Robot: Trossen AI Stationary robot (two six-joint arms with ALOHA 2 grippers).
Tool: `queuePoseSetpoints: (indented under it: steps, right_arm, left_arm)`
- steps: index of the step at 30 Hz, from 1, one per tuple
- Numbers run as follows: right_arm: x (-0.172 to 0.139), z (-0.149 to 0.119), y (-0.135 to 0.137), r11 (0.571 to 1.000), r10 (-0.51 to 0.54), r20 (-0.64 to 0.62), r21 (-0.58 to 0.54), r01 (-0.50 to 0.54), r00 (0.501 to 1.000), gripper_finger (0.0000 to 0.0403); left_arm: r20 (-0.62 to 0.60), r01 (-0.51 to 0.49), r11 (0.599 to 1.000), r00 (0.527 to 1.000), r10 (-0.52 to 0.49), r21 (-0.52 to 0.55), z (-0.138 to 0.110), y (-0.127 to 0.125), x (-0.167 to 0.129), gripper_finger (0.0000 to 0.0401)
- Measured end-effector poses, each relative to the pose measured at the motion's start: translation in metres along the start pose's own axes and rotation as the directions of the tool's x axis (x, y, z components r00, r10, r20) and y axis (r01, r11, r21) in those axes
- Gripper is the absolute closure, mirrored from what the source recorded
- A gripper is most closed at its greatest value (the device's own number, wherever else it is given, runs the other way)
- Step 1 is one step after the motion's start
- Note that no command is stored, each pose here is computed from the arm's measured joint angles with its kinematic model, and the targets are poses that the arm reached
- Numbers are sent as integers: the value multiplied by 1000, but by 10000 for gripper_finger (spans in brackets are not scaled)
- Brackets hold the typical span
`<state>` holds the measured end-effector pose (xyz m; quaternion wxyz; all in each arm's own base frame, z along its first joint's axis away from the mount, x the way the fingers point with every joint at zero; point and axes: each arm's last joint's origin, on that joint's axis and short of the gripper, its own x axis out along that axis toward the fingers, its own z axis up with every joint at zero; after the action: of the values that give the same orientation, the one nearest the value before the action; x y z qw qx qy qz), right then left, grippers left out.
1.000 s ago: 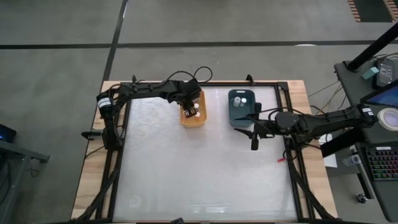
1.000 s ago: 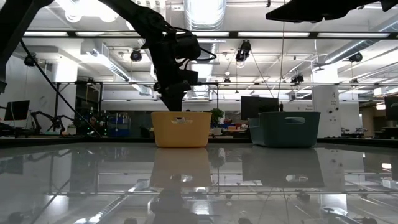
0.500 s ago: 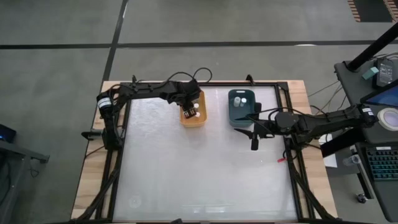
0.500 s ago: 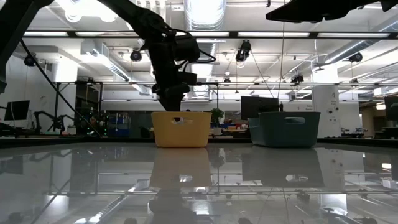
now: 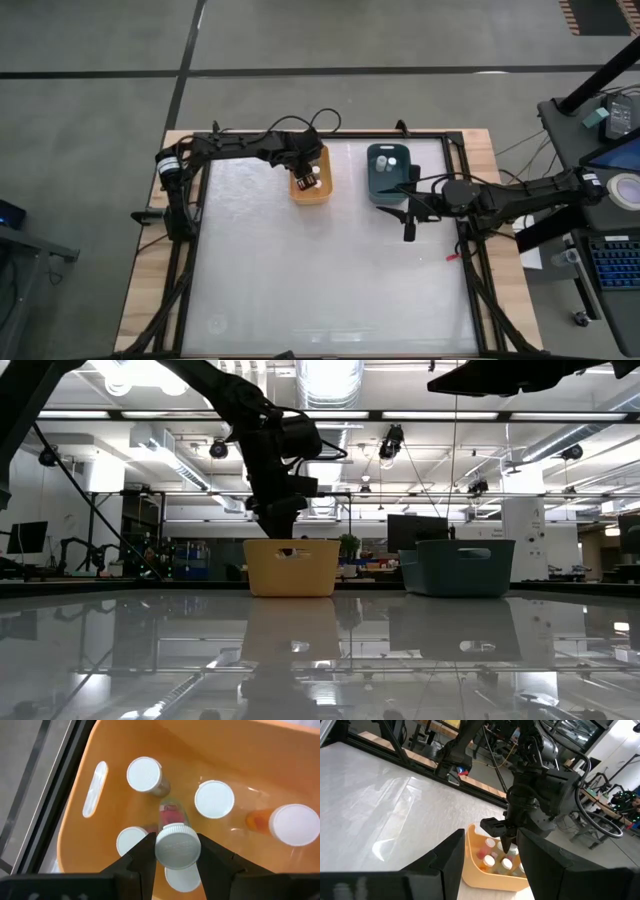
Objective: Pick and place medicine bottles into bin by pill shape (circle, oval)
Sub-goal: Put the blue capsule bottle into the yellow bin
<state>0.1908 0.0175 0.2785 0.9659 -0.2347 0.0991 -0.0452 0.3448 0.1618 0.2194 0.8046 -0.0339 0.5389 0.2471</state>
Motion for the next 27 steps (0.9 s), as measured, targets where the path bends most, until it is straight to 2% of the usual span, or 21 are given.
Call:
queuePoseSetpoints:
  steps: [21, 27]
  right_arm:
    - [0, 0, 0, 1000, 0, 0, -1, 0, 1000, 230]
    - [0, 0, 0, 1000, 0, -1, -2, 0, 1000, 230]
  left_arm:
    - [7, -1, 1000, 1000, 1, -2, 0, 0, 1, 294]
    - [8, -1, 1000, 1000, 1, -3, 0, 0, 1, 276]
